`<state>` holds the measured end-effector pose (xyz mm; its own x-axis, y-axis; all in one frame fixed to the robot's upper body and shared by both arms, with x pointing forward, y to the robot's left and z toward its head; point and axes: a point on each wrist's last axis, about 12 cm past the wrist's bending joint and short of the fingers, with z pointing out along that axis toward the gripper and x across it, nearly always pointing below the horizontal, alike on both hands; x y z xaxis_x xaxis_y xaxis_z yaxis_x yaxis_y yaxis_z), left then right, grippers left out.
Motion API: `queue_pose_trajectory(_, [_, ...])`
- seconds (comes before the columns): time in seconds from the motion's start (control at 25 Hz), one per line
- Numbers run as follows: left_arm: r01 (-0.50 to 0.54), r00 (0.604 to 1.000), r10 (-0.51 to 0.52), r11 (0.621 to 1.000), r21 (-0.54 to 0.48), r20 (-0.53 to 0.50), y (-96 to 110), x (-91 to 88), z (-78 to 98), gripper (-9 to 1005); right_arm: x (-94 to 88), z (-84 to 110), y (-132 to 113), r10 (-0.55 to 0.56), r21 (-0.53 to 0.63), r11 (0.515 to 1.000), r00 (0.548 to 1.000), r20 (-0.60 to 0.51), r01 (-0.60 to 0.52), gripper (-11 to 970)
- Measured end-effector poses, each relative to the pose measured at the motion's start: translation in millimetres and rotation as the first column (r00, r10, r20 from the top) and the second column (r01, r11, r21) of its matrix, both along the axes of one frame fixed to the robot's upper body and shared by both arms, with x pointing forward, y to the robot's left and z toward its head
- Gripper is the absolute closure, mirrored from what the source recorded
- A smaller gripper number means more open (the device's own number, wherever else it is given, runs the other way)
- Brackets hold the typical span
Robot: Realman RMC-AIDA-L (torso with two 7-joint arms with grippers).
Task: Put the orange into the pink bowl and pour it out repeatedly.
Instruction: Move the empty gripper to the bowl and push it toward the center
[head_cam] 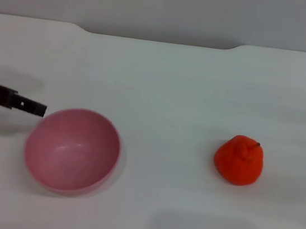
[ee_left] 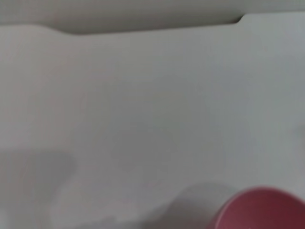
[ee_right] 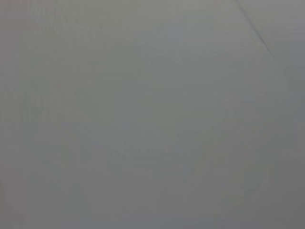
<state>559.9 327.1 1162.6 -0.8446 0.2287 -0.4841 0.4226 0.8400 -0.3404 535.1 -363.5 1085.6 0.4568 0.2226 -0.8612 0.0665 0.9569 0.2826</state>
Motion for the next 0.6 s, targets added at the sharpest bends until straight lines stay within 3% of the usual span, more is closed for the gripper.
queue_pose_trajectory(0.2, [0.010, 0.999, -0.008, 0.999, 0.052, -0.036, -8.0, -2.1, -12.6, 197, 1.7, 1.5, 1.5, 0.006, -0.002, 1.000, 1.000, 0.007, -0.006, 386])
queue_pose_trajectory(0.6, [0.019, 0.998, -0.016, 0.999, 0.042, -0.054, -15.5, -5.9, -20.5, 198, 3.7, 2.8, 3.0, 0.011, -0.002, 1.000, 1.000, 0.011, -0.011, 389])
